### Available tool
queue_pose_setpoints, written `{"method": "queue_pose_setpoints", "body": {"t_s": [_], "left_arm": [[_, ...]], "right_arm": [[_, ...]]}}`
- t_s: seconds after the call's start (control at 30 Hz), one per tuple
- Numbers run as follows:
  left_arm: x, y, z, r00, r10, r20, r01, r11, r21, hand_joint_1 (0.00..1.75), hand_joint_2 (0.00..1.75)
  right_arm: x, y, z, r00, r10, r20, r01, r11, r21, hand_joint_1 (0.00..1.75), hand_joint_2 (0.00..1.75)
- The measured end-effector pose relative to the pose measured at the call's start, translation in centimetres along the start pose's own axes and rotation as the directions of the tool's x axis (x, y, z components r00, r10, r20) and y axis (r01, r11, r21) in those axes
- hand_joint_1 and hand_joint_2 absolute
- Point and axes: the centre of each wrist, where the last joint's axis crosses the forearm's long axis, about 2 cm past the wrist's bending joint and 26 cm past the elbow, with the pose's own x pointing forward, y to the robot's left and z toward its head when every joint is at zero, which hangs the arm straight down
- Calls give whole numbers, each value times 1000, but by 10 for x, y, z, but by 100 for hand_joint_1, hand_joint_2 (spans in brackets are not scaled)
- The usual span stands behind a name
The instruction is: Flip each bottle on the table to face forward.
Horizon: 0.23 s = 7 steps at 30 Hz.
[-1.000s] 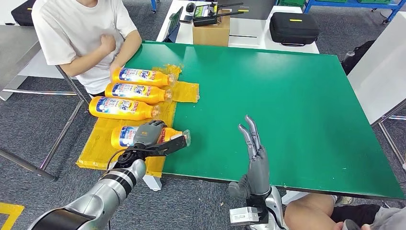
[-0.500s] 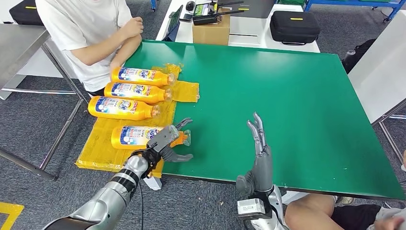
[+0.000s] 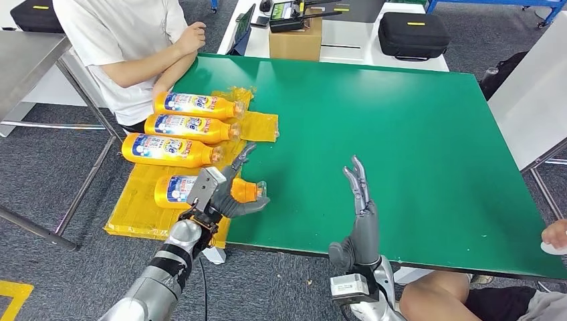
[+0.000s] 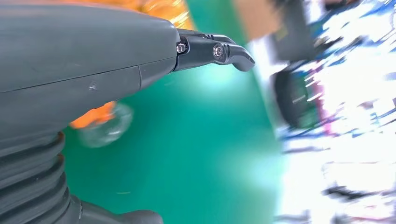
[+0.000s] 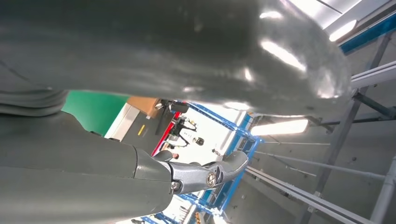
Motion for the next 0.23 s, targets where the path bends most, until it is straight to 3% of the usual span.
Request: {"method": "queue_pose_setpoints", "body": {"t_s": [0.03,0.23], "left_arm": [[6,-3,-1,999,33,42,-35,999,28,0,175],[44,-29,8,920,290,264,-350,912,216,0,175]], "right_arm": [[0,0,0,1000,9,2,-9,1000,-7,0,175],[10,-2,5,997,77,-26,-80,989,-123,0,175]]}}
